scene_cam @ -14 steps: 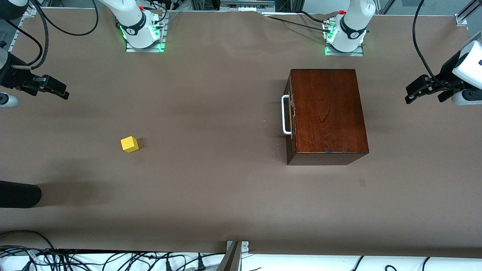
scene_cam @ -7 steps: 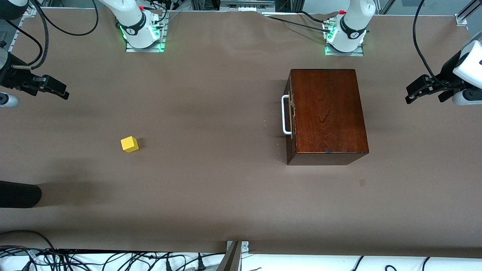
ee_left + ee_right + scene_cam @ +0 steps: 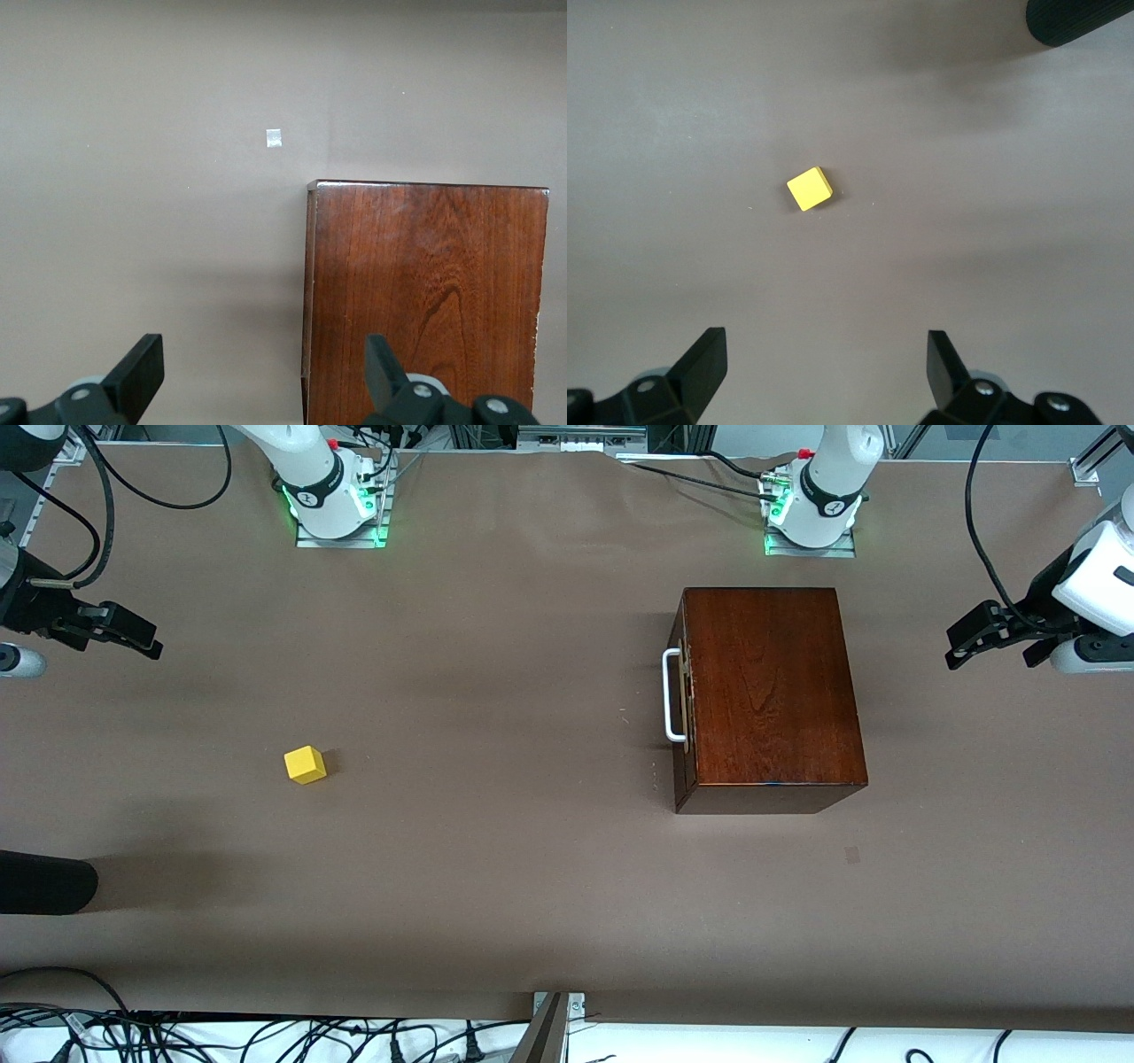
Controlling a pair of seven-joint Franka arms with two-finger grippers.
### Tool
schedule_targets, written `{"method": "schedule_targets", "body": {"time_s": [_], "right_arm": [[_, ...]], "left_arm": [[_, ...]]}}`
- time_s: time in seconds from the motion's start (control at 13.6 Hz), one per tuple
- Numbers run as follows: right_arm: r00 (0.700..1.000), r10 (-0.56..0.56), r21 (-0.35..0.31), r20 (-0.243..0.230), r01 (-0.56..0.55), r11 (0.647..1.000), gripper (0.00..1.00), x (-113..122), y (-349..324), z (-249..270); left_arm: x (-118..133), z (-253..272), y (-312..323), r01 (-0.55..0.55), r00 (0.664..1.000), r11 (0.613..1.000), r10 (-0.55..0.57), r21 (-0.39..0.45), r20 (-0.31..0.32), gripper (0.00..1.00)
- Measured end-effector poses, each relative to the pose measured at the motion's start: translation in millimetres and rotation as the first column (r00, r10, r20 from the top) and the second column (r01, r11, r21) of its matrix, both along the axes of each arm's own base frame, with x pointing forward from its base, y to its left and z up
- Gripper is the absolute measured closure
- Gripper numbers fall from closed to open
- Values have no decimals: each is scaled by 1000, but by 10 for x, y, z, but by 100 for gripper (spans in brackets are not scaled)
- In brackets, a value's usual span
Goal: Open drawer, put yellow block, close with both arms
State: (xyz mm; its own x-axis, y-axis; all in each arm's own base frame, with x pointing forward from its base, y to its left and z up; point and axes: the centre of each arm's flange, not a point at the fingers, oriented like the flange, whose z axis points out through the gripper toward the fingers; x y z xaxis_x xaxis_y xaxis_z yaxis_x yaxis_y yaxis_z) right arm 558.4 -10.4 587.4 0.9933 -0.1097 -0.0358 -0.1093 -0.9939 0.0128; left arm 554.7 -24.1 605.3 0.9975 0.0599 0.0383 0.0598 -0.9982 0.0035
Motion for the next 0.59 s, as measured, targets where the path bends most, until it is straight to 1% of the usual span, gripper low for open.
{"method": "schedule_targets", "body": {"time_s": [0.59], "right_arm": [[1000, -1, 0, 0, 1, 1000, 0, 0, -3, 0]], "left_arm": [[-11, 44, -204, 36, 999, 999, -36, 1, 0, 0]]}}
